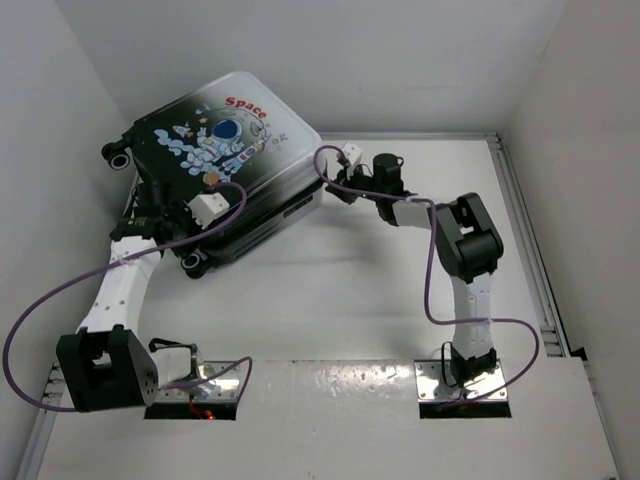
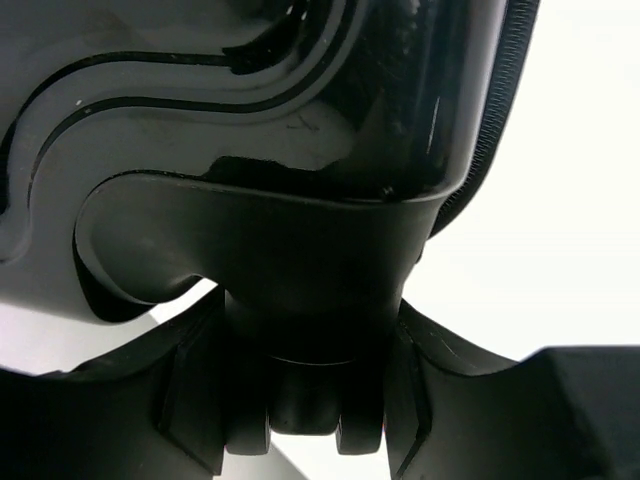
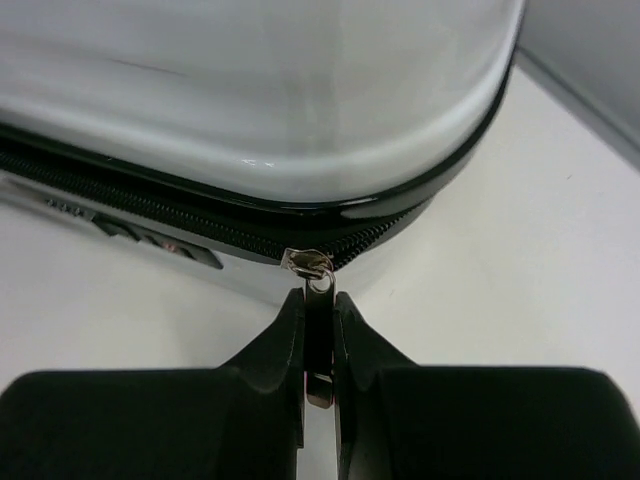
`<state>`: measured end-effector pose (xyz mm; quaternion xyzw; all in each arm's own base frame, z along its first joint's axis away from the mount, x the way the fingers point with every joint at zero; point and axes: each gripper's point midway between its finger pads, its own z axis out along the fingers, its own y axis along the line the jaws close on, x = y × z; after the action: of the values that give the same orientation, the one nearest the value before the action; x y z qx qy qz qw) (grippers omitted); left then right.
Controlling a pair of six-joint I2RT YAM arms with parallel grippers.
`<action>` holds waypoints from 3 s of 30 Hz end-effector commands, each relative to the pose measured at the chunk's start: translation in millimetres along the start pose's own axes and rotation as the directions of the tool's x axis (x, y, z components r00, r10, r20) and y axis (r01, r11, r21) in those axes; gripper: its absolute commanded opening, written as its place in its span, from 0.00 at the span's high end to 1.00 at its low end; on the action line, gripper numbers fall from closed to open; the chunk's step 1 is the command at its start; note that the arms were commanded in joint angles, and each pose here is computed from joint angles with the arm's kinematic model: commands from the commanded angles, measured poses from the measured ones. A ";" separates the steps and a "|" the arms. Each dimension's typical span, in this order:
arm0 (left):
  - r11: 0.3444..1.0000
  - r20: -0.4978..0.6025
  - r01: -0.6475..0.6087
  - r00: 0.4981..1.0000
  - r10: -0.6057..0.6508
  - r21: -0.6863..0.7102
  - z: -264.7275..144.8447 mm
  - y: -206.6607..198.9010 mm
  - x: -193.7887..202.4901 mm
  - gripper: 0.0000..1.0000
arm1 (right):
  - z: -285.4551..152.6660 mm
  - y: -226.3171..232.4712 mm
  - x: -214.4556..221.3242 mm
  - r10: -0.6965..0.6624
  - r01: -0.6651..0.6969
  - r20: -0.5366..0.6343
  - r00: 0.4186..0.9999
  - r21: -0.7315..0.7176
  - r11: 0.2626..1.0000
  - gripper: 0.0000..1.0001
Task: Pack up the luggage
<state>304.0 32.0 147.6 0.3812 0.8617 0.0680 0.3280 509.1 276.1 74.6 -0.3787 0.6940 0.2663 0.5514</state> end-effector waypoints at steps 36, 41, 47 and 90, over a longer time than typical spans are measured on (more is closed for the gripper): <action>0.842 0.098 0.480 0.877 -0.471 -0.245 39.8 105.8 19.3 0.49 | -163.5 66.1 15.4 0.004 -0.016 -0.191 0.982 -0.064 0.998 1.00; 0.784 0.023 0.488 0.854 -0.520 -0.383 48.6 133.9 37.6 0.71 | -174.6 -28.5 42.4 0.038 0.001 -0.242 0.969 0.157 0.988 1.00; 0.765 -0.037 0.456 0.848 -0.528 -0.455 67.7 151.0 46.8 0.88 | -170.7 -147.0 43.3 -0.046 0.132 -0.236 0.971 0.363 0.922 1.00; 0.979 0.456 0.204 0.874 -0.169 -0.027 -97.8 45.3 -79.3 0.07 | 36.3 147.9 -112.0 0.102 0.050 0.393 0.914 -0.359 0.932 1.00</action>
<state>338.4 46.2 285.3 0.1821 0.8126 -0.0032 0.5537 506.3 313.7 79.5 -0.3277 0.6330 0.3275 0.6203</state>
